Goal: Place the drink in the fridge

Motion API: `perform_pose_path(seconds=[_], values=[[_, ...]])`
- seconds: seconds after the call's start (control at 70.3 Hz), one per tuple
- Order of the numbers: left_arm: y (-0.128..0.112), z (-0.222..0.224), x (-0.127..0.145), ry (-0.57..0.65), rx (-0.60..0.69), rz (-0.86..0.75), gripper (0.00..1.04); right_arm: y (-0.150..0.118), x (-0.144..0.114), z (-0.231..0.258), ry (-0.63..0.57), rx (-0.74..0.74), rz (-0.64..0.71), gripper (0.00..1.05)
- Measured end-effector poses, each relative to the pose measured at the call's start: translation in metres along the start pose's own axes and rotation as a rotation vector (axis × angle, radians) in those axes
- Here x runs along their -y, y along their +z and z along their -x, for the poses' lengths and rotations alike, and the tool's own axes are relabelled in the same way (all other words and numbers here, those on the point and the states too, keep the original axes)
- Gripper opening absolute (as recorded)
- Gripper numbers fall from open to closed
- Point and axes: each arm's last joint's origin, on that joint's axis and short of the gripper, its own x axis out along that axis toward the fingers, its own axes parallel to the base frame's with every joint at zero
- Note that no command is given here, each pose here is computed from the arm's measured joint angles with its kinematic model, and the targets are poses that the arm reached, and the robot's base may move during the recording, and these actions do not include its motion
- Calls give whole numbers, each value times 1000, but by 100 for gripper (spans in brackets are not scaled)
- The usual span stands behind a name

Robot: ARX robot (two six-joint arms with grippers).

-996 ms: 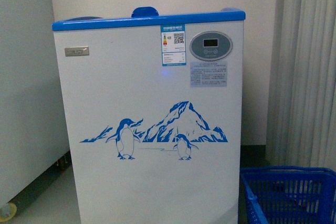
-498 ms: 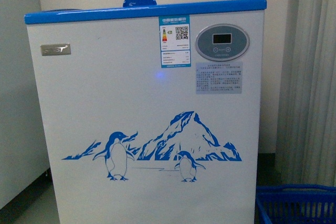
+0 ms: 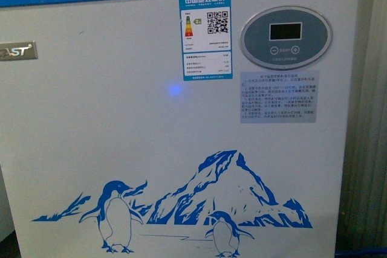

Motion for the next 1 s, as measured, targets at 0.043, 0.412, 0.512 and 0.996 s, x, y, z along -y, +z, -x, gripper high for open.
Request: perform_pose_path(seconds=[0.043,0.412,0.512,0.996], values=[[0,0,0,0,0,0,97,0,0,0,0,0,0,97],[0,0,0,0,0,0,97,-29,41,-52,-336,-698,-98,97],[0,0,0,0,0,0,97,-49,70,-87,-380,-763,-91,97],[0,0,0,0,0,0,97,-199,120,-196,-480,-1039,-79,97]])
